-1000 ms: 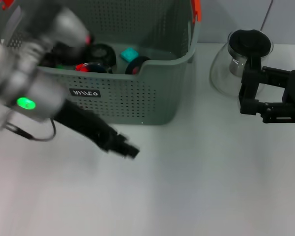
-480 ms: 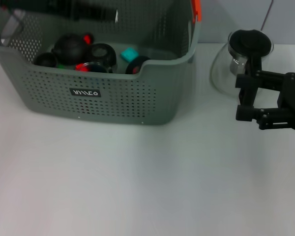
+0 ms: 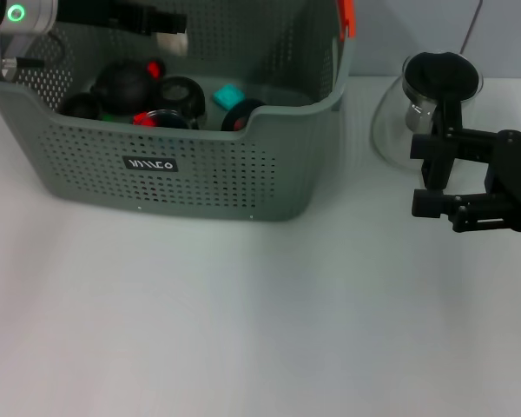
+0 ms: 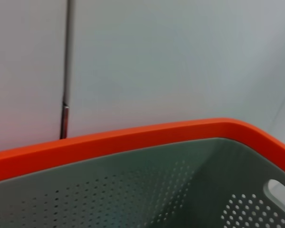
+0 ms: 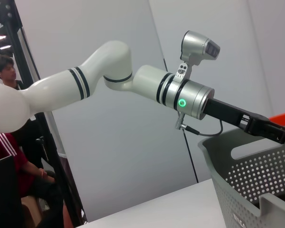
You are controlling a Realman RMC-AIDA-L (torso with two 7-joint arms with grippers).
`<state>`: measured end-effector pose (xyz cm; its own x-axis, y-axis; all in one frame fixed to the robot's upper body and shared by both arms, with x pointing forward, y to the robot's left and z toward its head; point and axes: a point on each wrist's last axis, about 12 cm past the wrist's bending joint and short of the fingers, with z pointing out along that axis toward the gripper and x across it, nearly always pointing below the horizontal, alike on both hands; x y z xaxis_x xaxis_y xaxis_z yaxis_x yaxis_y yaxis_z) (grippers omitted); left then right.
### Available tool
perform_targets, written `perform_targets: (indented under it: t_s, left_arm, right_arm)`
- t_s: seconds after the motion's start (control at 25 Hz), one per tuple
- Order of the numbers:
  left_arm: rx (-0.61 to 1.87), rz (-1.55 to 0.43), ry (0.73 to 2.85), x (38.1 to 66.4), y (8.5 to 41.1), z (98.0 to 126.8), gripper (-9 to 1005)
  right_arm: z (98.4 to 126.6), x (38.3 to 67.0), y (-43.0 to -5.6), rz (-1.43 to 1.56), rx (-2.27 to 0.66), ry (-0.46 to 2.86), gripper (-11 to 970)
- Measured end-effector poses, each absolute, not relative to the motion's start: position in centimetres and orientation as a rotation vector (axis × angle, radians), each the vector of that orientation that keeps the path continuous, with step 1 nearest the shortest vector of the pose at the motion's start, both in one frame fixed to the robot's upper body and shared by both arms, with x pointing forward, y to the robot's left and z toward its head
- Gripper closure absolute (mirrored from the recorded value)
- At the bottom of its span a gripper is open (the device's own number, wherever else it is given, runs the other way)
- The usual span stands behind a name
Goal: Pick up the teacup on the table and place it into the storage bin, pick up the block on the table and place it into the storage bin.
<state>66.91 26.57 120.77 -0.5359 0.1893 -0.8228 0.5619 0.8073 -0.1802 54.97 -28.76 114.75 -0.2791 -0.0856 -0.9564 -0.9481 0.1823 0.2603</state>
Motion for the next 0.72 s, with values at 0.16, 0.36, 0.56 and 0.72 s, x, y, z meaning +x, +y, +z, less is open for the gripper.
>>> perform_targets:
  t_s: [0.16, 0.36, 0.56, 0.72]
  left_arm:
    - [0.534, -0.54, 2.12, 66.8, 26.8, 120.6, 487]
    - [0.522, -0.532, 2.116, 66.5, 27.4, 120.7, 381]
    - [0.552, -0.645, 2.029, 64.3, 28.3, 122.7, 205]
    - [0.754, -0.856, 1.888, 60.1, 28.2, 124.0, 82]
  right_arm:
    - [114.8, 55.0, -28.8, 1.218, -1.018, 1.568, 19]
    - [114.8, 55.0, -28.8, 1.214, -1.023, 1.562, 19]
    - [114.9, 55.0, -28.8, 1.212, -1.028, 1.555, 19]
    - [115.1, 55.1, -28.3, 1.223, -1.059, 1.533, 19]
